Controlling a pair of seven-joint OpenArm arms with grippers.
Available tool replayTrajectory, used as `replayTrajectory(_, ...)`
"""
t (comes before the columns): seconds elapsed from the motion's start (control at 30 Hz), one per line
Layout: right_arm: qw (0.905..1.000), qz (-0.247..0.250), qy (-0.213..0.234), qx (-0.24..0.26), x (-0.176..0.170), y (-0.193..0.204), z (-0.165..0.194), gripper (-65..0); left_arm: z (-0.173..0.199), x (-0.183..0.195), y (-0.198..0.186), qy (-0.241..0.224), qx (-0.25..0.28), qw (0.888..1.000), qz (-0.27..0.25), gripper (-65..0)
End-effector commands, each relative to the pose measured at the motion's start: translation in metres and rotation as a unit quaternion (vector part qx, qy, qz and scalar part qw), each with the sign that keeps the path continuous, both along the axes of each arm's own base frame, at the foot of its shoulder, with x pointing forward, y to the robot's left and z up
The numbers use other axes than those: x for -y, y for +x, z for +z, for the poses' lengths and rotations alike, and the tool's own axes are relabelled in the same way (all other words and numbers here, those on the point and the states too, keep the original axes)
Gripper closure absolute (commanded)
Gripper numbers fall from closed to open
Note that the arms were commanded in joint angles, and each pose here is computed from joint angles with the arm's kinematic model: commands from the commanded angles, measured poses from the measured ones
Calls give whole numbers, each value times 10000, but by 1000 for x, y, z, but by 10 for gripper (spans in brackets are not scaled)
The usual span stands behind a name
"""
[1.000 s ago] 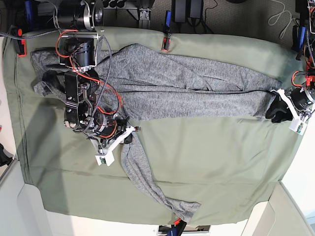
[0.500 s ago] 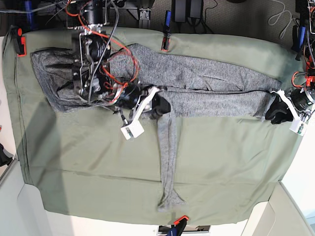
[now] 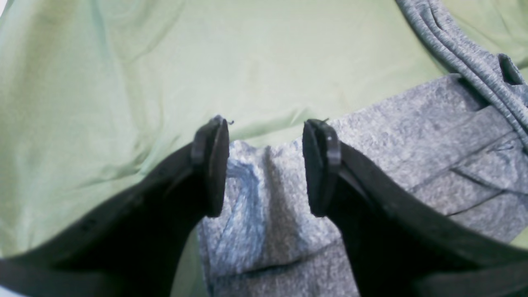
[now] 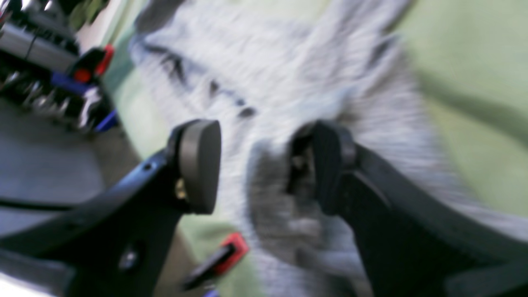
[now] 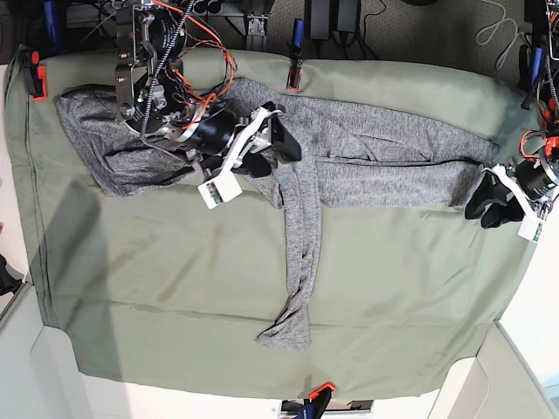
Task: Fold the T-shirt properly
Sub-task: 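Grasp the hanging sleeve with the right gripper and lay it over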
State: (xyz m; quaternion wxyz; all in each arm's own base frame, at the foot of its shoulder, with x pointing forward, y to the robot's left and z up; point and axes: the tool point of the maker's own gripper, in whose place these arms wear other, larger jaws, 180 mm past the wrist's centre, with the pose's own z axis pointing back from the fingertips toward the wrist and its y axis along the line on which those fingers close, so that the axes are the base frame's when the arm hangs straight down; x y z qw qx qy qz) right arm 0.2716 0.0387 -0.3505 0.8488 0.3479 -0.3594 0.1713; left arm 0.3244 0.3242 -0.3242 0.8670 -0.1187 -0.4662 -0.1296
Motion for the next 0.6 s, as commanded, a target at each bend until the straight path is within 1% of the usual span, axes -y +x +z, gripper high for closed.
replayTrajectory(0.0,9990,-271,130,336,9,15,18,-354,25,-4,12,32,329,9995,-21,-319)
replayTrajectory(0.1,9941,-956,-78,500,51,36,20,-354,31,1,14,48,411,9991,-104,-318)
replayTrajectory(0.17,9880,-1410,-360,508,81,50,17,-353,33,4,15,57,451,9989,-151,-318)
replayTrajectory(0.2,9844,-1599,-510,532,95,55,17,-339,35,6,15,58,470,9987,-170,-318)
replayTrajectory(0.23,9805,-1770,-643,562,108,60,17,-301,36,7,15,58,489,9986,-187,-318)
replayTrajectory(0.27,9768,-1910,-762,605,120,64,18,-241,37,8,16,56,511,9985,-208,-318)
replayTrajectory(0.33,9697,-2106,-1050,659,141,69,17,-74,41,13,18,28,577,9980,-255,-318)
replayTrajectory(0.37,9658,-2195,-1216,644,152,70,15,0,44,16,19,-1,632,9976,-279,-318)
replayTrajectory(0.47,9563,-2292,-1714,600,179,67,8,0,53,27,28,-76,785,9963,-336,-319)
replayTrajectory(0.57,9477,-2340,-2131,415,205,59,-6,0,56,38,38,-160,808,9959,-367,-319)
